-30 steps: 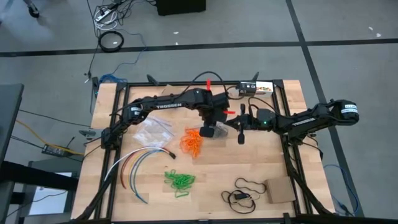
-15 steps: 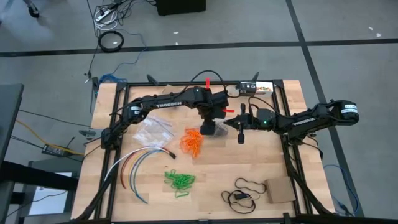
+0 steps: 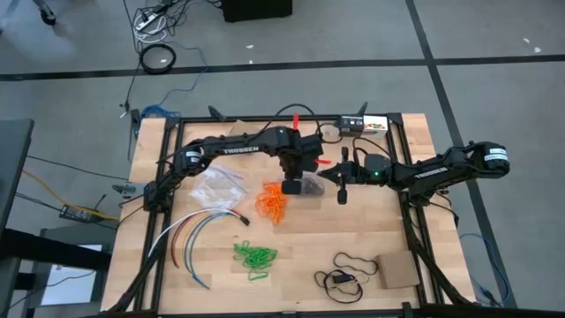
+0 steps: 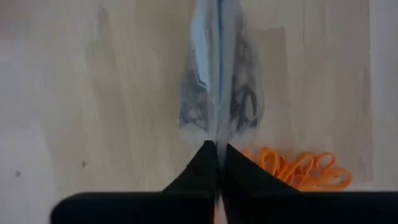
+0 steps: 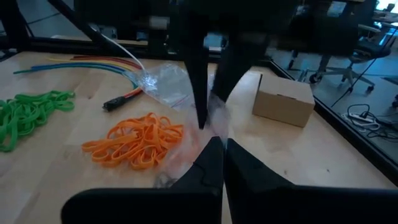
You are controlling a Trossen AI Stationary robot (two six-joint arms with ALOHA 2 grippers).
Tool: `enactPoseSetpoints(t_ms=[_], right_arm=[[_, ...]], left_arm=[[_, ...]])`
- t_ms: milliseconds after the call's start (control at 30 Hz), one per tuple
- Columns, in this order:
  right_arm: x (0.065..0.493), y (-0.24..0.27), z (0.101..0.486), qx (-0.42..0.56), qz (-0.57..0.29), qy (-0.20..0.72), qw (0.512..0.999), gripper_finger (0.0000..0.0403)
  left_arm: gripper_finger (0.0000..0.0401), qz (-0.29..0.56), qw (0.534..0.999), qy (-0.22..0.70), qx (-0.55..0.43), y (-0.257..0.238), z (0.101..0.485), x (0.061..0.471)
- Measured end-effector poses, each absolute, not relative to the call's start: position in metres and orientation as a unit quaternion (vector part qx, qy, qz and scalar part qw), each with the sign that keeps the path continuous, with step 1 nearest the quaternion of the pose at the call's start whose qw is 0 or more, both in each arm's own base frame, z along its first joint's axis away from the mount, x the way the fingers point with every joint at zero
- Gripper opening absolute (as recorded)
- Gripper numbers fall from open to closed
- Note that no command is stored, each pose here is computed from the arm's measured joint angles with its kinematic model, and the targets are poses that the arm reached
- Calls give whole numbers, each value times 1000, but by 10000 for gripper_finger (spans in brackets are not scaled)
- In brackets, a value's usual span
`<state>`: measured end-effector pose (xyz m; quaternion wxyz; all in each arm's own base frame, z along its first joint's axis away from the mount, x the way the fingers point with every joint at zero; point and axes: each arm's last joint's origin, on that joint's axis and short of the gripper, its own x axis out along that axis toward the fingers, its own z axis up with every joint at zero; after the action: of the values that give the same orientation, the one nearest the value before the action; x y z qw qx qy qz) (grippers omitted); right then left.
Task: Sort rubber bands
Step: Close the transparent zip bag
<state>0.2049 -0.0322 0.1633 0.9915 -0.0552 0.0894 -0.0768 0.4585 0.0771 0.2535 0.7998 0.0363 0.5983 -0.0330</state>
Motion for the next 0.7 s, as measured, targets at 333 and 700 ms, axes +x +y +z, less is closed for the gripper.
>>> enactPoseSetpoints(t_ms=[333,700], right_arm=[[205,-32,163,-54,-77,89,992,0],[205,-32,164,-55,-77,88,992,0]], left_arm=[[26,-43,816,576,28,77,249,462],[98,-36,818,574,5,96,265,449]])
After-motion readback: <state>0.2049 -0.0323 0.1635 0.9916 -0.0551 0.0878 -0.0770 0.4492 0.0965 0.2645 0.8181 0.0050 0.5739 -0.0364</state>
